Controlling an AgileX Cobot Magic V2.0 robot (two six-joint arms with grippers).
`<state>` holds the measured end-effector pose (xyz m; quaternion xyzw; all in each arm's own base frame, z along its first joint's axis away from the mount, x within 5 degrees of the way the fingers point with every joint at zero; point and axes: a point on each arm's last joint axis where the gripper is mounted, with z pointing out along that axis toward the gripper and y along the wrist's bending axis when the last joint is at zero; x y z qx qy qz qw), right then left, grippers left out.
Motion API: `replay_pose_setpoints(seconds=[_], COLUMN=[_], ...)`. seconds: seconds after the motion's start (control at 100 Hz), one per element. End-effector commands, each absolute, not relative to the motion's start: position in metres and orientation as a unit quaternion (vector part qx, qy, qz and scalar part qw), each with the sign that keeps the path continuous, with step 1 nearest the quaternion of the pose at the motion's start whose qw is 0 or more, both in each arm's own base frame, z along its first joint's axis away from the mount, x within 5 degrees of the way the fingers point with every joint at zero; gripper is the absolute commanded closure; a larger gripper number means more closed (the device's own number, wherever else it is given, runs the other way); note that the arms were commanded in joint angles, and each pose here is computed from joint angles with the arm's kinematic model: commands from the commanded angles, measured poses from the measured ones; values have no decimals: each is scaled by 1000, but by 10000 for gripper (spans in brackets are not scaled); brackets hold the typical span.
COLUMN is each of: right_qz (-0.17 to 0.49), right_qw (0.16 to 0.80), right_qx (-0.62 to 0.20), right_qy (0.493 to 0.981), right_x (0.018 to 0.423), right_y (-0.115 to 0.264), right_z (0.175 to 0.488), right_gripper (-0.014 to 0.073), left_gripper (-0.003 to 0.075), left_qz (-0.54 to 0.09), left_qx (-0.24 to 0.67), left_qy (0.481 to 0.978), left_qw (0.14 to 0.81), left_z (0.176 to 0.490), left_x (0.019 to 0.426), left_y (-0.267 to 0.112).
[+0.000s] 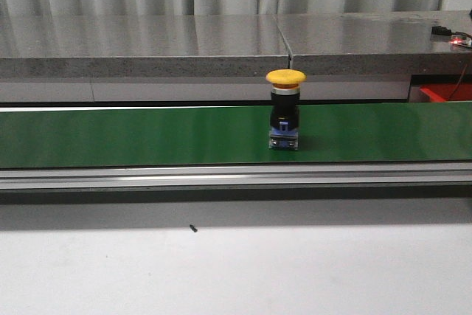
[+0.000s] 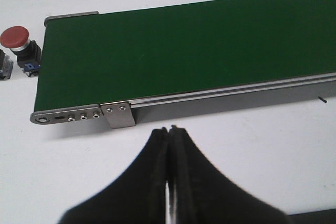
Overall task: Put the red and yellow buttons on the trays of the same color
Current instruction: 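Lower the right gripper onto the yellow button on the belt and grasp it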
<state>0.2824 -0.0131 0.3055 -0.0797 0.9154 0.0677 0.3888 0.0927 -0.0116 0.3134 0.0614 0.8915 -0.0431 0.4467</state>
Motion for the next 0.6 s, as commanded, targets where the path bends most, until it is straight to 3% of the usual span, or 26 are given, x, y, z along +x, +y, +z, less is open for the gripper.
replay_pose_setpoints(seconds=[0.0, 0.26, 0.59], right_qz=[82, 117, 156], right_qw=[391, 387, 374], right_qx=[-151, -288, -322], right_qy=[904, 868, 856], right_x=[275, 271, 294], right_y=[9, 60, 90], right_z=[319, 316, 285], right_gripper=[90, 90, 90], left_gripper=[741, 741, 741], left_qz=[-49, -49, -49], left_qx=[53, 53, 53], left_qy=[870, 870, 870], left_qw=[487, 487, 487], left_z=[327, 327, 327], left_x=[97, 97, 97], left_y=[-12, -12, -12])
